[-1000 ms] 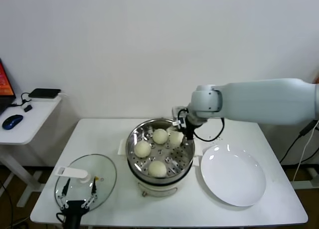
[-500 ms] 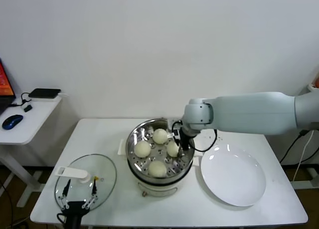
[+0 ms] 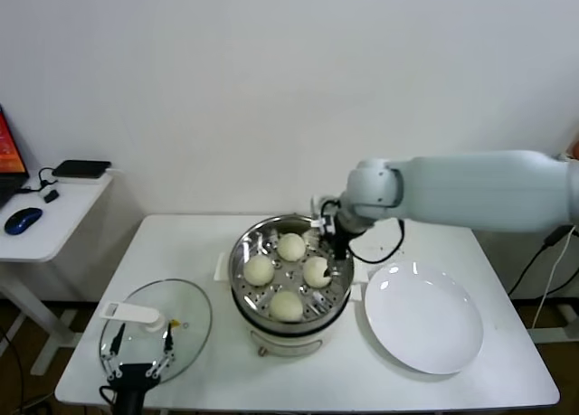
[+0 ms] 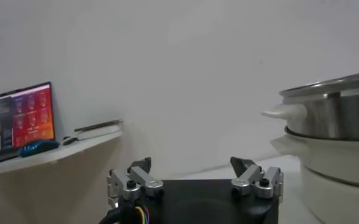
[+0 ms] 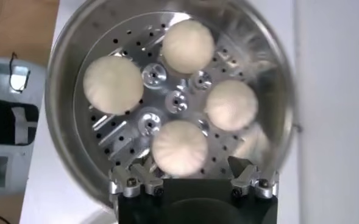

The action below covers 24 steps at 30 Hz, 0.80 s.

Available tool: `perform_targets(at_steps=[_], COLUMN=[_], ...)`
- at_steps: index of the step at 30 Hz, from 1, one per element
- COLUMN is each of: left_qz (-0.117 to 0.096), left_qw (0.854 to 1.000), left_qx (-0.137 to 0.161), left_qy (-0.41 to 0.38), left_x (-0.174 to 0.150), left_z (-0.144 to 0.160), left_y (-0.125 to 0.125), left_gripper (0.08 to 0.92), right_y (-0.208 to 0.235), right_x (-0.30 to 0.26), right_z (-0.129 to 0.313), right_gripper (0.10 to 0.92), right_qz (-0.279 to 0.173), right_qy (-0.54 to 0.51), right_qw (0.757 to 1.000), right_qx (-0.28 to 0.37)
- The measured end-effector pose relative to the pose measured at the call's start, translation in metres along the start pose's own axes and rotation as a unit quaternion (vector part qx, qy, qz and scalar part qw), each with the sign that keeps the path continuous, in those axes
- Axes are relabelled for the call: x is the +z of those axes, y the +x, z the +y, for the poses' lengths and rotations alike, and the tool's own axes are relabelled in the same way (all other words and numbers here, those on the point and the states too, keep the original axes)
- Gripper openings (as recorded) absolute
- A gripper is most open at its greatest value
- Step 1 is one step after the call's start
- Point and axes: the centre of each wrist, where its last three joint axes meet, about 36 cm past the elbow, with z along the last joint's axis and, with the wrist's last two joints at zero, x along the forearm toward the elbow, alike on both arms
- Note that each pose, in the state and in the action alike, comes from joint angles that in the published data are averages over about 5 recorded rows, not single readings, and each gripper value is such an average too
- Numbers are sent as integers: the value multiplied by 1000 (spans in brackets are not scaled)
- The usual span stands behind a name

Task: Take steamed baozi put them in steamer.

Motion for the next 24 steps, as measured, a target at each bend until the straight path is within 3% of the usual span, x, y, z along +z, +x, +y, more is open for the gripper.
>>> perform_targets(at_steps=[6, 12, 24], left_qz=[-3, -8, -11], left_qw=[1000, 1000, 1000], left_qx=[1, 5, 7], left_qy=[-3, -5, -13], left_x=[-3, -6, -3], left_z=[0, -3, -2], left_y=[-3, -6, -8], left_gripper=[823, 823, 823], right_y=[51, 77, 40], right_x=[37, 84, 162], right_z=[3, 21, 87], right_gripper=[823, 823, 823], right_qz=[-43, -136, -347], right_qy=[-47, -101, -211], right_qw=[996, 975, 872], right_qx=[62, 146, 275])
